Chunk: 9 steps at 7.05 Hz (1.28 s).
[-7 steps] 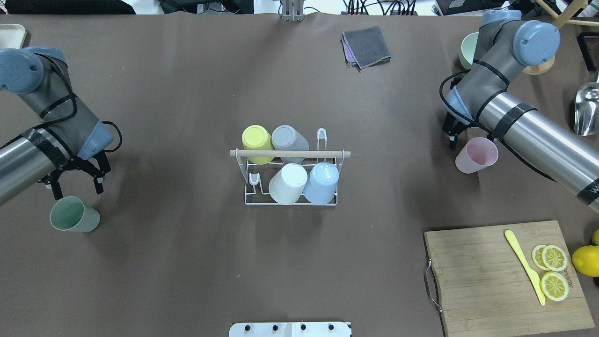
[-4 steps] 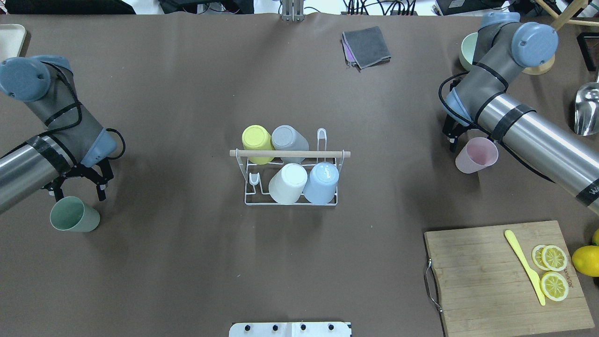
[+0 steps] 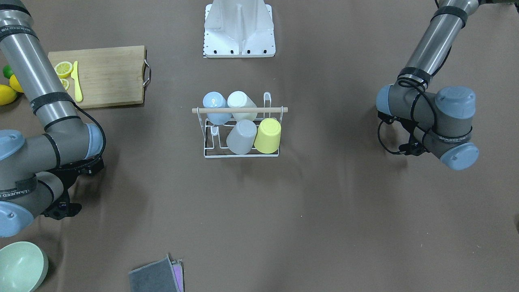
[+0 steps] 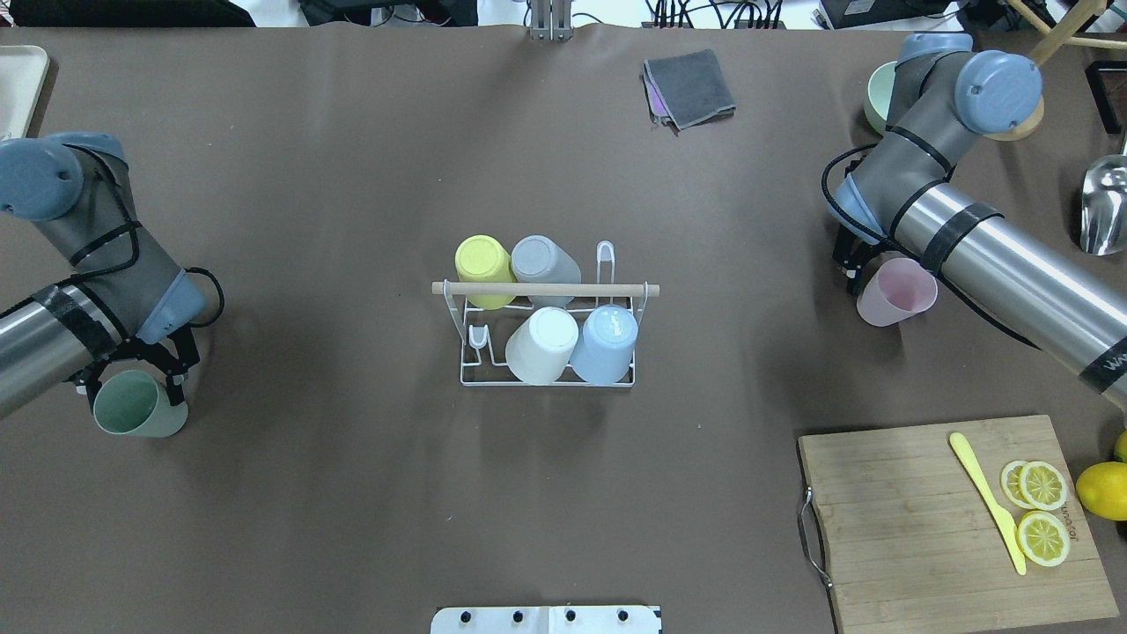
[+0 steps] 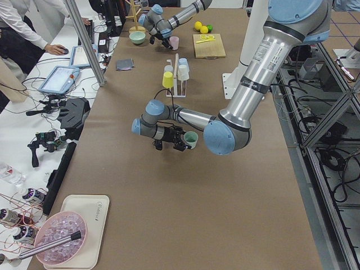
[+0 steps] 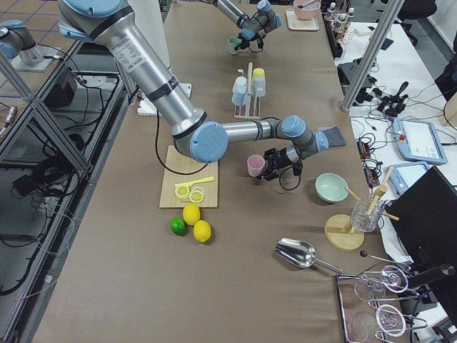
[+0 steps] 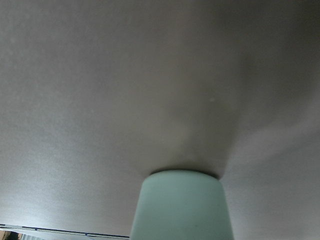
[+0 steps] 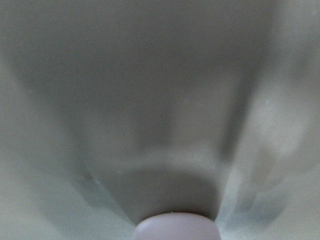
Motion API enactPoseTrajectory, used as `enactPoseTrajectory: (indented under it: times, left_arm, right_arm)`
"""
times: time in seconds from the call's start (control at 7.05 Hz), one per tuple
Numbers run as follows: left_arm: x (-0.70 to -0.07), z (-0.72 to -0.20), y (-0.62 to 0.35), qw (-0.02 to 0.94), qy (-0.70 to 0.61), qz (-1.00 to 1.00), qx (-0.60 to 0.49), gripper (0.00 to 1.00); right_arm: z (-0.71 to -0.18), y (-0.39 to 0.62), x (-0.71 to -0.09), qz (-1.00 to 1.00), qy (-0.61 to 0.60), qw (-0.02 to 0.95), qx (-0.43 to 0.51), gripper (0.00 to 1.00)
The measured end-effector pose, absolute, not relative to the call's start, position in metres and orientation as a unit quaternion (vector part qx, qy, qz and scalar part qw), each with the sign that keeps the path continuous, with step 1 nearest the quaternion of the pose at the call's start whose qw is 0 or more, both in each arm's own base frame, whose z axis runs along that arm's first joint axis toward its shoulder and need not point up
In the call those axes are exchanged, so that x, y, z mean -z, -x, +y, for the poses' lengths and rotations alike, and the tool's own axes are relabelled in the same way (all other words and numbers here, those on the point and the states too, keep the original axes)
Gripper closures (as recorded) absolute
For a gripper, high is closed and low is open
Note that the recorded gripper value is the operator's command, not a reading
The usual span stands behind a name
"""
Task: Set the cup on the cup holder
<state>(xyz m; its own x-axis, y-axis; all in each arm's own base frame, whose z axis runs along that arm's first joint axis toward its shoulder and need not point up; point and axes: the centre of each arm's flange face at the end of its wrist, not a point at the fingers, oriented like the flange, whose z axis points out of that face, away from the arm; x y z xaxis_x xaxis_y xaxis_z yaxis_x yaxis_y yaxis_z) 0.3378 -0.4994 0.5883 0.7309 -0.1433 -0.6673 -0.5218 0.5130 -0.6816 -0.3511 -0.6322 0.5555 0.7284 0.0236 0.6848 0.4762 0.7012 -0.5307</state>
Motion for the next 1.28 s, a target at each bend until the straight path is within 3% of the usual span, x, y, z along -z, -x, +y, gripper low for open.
enactPoseTrajectory:
  times: [0.14,0.28,0.43,0.57,1.28]
  left_arm:
    - [-0.589,-0.496,-0.341,0.797,0.48,0.347,-0.12,0.38]
    - [-0.589,-0.493,-0.345,0.795,0.481,0.349,-0.12,0.58]
    - [-0.589,-0.491,-0.349,0.793,0.481,0.353,-0.12,0.91]
    - [-0.589,-0.49,-0.352,0.792,0.481,0.356,-0.12,1.0]
    - [-0.589,-0.487,-0.36,0.789,0.483,0.361,-0.118,1.0]
  right_arm:
    - [-0.631,0.352,-0.556,-0.344,0.367,0.854,0.131,0.15]
    - [-0.63,0.352,-0.556,-0.345,0.37,0.852,0.131,0.21]
    - [-0.629,0.352,-0.557,-0.347,0.372,0.851,0.132,0.32]
    - [-0.628,0.352,-0.558,-0.348,0.373,0.85,0.134,0.52]
    - [-0.627,0.35,-0.555,-0.361,0.373,0.842,0.145,0.54]
